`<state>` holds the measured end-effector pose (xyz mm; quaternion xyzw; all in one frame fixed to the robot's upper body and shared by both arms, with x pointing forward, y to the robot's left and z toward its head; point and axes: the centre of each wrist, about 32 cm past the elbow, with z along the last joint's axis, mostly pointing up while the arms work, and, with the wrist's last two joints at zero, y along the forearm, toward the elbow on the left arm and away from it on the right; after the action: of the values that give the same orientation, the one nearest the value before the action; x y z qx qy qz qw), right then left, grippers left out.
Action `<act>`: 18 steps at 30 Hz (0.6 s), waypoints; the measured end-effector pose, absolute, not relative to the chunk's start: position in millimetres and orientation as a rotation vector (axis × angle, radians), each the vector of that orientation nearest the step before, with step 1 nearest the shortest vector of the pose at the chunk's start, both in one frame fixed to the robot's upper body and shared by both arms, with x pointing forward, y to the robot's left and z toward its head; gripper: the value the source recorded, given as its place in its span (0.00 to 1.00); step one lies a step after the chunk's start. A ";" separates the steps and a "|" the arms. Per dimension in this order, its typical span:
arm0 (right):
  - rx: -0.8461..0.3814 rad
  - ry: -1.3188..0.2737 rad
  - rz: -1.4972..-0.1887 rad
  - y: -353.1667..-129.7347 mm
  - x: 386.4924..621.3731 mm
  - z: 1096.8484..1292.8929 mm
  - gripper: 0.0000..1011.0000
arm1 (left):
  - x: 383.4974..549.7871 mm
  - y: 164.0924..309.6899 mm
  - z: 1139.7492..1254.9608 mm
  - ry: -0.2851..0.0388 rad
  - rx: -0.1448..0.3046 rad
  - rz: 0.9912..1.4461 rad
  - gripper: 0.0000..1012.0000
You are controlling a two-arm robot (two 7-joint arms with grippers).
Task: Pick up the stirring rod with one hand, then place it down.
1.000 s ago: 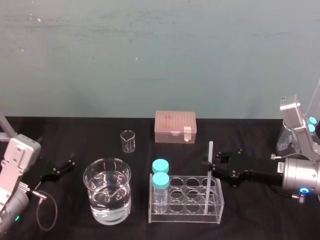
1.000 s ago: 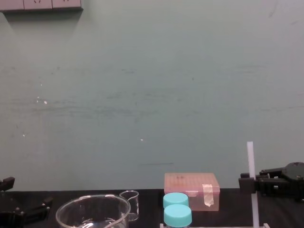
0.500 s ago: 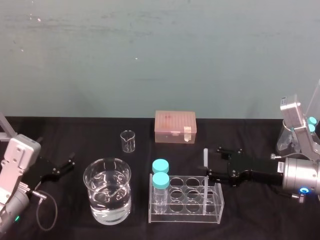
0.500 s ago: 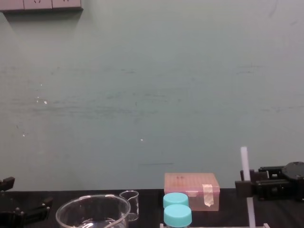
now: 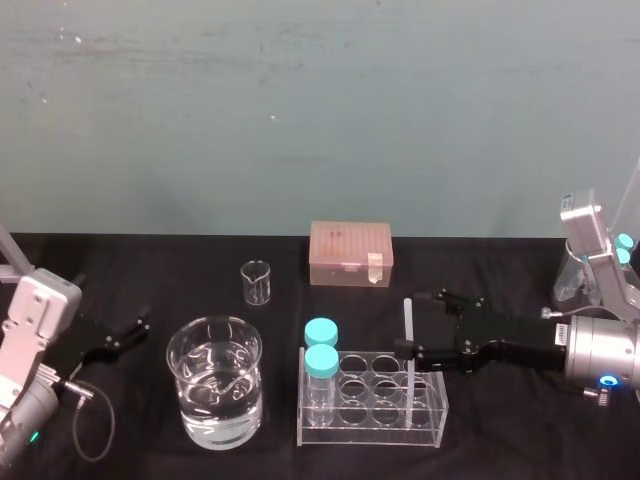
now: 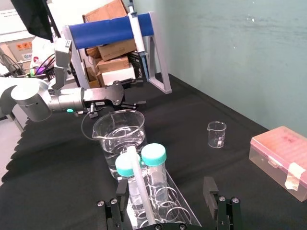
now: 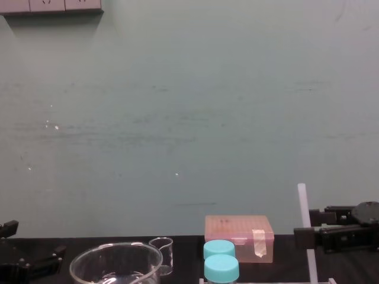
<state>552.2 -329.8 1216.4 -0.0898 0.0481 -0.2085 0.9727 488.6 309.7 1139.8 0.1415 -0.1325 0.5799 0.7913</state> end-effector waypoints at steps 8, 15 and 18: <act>-0.067 0.067 -0.369 -328.3 554.6 1231.1 0.99 | 488.6 309.7 1139.7 -0.285 0.305 1.248 0.99; 0.089 0.006 -0.323 -318.9 557.8 1268.7 0.99 | 488.6 309.7 1139.8 -0.285 0.304 1.248 0.99; 0.175 -0.029 -0.371 -312.3 558.9 1290.0 0.99 | 488.6 309.7 1139.8 -0.285 0.305 1.248 0.99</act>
<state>558.9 -312.3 1290.0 0.0869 -0.0142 -0.1844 0.9789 488.6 309.7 1139.8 0.1415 -0.1325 0.5800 0.7913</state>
